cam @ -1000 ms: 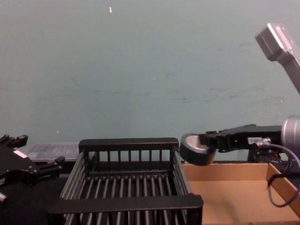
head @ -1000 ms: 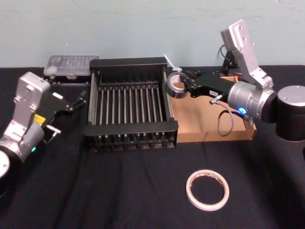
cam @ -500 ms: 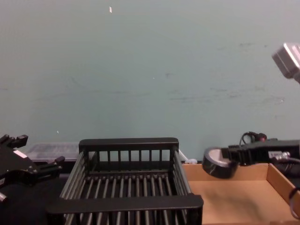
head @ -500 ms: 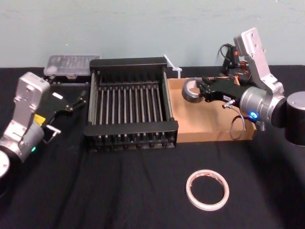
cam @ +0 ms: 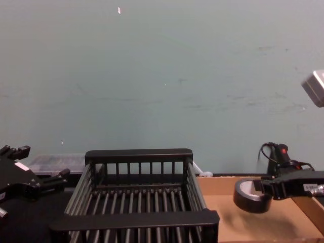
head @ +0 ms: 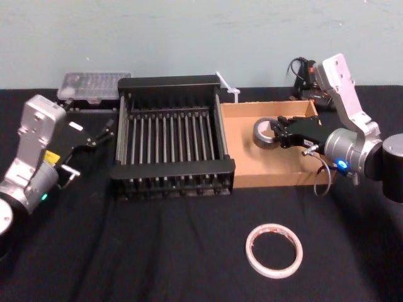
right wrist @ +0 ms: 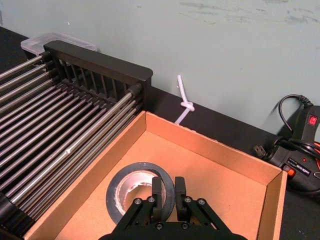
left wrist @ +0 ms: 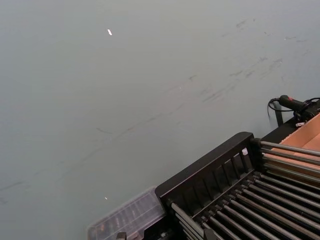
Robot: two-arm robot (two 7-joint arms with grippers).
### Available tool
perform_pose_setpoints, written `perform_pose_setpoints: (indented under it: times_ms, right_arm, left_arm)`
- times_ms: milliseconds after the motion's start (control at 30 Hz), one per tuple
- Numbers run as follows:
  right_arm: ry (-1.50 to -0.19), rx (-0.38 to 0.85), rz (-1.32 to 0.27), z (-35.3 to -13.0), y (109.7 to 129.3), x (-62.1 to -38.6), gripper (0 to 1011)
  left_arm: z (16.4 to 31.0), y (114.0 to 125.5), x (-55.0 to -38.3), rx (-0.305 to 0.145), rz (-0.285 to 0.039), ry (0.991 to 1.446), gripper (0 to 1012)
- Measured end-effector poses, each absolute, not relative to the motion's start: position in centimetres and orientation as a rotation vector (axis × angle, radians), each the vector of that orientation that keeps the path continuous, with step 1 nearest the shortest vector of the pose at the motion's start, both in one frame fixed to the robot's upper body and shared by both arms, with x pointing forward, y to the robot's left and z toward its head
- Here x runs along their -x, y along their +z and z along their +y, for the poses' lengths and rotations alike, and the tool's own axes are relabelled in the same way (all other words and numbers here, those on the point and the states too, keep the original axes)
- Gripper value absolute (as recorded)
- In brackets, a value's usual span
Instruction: Pick up the white tape and place it into the black box , Pick up the silver tape and place it into the brown box.
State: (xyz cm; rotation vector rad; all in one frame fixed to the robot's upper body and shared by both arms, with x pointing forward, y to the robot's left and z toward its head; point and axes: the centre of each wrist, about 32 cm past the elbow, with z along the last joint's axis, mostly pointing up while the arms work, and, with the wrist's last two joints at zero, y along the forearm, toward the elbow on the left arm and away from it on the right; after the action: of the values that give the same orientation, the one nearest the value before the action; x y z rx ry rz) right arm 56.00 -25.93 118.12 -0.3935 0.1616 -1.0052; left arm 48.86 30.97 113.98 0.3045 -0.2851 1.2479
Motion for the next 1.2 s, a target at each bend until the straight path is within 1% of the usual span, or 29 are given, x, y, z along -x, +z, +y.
perform_pose_setpoints:
  times_ms: [400,467,500,533,600,700,767,800,867,900,1000,1067,1133,1200]
  right_arm:
    - [-1.003,0.391,0.161,-25.88,118.20,-56.04,158]
    - [-1.002,0.391,0.161,-25.87,118.21,-56.04,179]
    - [-1.002,0.390,0.161,-25.87,118.22,-56.04,216]
    - [-1.002,0.390,0.161,-25.86,118.22,-56.05,227]
    - [-1.001,0.390,0.161,-25.86,118.23,-56.05,309]
    - [-1.001,0.389,0.161,-25.85,118.24,-56.05,365]
    - [-1.000,0.389,0.161,-25.84,118.25,-56.05,470]
    - [-1.000,0.389,0.161,-25.84,118.26,-56.06,490]
    - [-1.000,0.389,0.161,-25.83,118.27,-56.06,567]
    - [-1.000,0.389,0.161,-25.83,118.27,-56.06,567]
    - [-1.000,0.388,0.161,-25.82,118.29,-56.06,691]
    - [-1.000,0.388,0.161,-25.83,118.30,-56.07,730]
    - [-1.000,0.388,0.161,-25.83,118.30,-56.07,807]
    - [-1.000,0.388,0.162,-25.83,118.30,-56.07,863]
  left_arm:
    - [30.97,113.98,-48.86,-0.304,-0.285,1.248,1001]
    - [30.97,113.98,-48.86,-0.304,-0.285,1.248,1001]
    - [30.97,113.98,-48.86,-0.304,-0.285,1.248,1001]
    - [30.97,113.98,-48.86,-0.304,-0.285,1.248,1001]
    - [30.97,113.98,-48.86,-0.304,-0.285,1.248,1001]
    - [30.97,113.98,-48.86,-0.304,-0.285,1.248,1001]
    - [30.97,113.98,-48.86,-0.305,-0.285,1.248,1001]
    - [30.97,113.98,-48.86,-0.304,-0.285,1.248,1001]
    - [30.97,113.98,-48.86,-0.304,-0.285,1.248,1001]
    - [30.97,113.98,-48.86,-0.305,-0.285,1.248,1001]
    - [30.97,113.98,-48.86,-0.304,-0.285,1.248,1001]
    - [30.97,113.98,-48.86,-0.305,-0.285,1.248,1001]
    - [30.97,113.98,-48.86,-0.305,-0.285,1.248,1002]
    - [30.97,113.98,-48.86,-0.304,-0.285,1.248,1001]
